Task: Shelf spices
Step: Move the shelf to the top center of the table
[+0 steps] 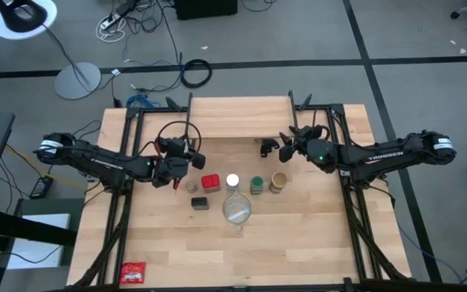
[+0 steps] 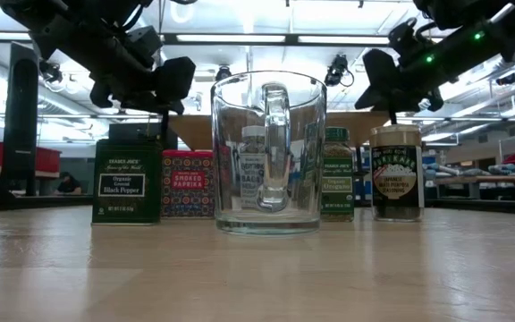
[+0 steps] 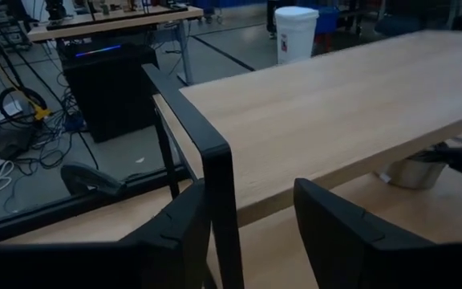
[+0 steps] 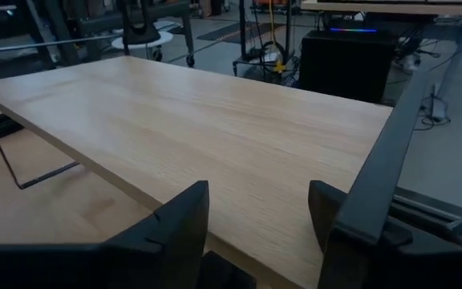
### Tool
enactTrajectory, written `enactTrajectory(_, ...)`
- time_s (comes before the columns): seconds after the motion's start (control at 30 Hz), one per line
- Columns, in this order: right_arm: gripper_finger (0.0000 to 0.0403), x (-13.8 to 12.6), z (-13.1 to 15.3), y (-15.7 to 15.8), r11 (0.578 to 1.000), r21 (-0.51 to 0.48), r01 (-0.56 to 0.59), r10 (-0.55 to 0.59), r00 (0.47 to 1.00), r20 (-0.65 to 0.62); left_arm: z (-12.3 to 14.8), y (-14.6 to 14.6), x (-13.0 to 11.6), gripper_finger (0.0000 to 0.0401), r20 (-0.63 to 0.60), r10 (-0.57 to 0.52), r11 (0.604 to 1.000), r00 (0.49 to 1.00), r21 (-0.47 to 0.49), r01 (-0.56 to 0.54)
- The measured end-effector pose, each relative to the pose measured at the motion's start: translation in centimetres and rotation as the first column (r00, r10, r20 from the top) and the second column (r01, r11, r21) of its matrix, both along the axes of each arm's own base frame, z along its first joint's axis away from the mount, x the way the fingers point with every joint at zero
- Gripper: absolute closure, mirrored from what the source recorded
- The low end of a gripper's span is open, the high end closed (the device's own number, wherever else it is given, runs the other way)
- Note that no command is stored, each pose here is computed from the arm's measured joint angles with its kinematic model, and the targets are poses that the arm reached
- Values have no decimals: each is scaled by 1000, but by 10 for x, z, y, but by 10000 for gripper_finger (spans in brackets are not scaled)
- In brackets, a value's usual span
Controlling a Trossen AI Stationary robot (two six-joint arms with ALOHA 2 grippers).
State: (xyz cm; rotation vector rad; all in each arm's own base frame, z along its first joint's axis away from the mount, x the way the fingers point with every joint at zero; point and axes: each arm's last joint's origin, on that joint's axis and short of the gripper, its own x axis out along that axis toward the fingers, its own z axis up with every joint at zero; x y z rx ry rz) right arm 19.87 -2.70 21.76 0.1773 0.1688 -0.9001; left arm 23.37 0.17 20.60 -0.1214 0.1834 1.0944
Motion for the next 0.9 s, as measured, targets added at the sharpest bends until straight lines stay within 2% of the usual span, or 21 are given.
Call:
enactTrajectory(0.13,176,0,0,5,1000,8,-15,15,1000,10,4,0,-2,224,12,-10,1000,1000,-6,10)
enactTrajectory(0.23,164,1,0,7,1000,7,-24,23,1000,13,5,0,-3,206,17,-25,1000,1000,-16,26)
enactTrajectory(0.43,131,0,-3,8,998,56,-35,34,999,25,5,-1,-2,136,24,-62,997,998,-41,63)
enactTrajectory(0.63,105,0,-7,10,990,124,-74,70,997,41,-1,-3,-4,71,24,-110,986,994,-128,112)
enactTrajectory(0.77,101,1,-6,10,987,133,-92,86,995,51,-3,-3,-4,55,44,-116,979,992,-166,122)
enactTrajectory(0.9,103,1,-5,11,986,133,-97,89,994,62,-1,-5,-4,55,60,-113,980,992,-160,122)
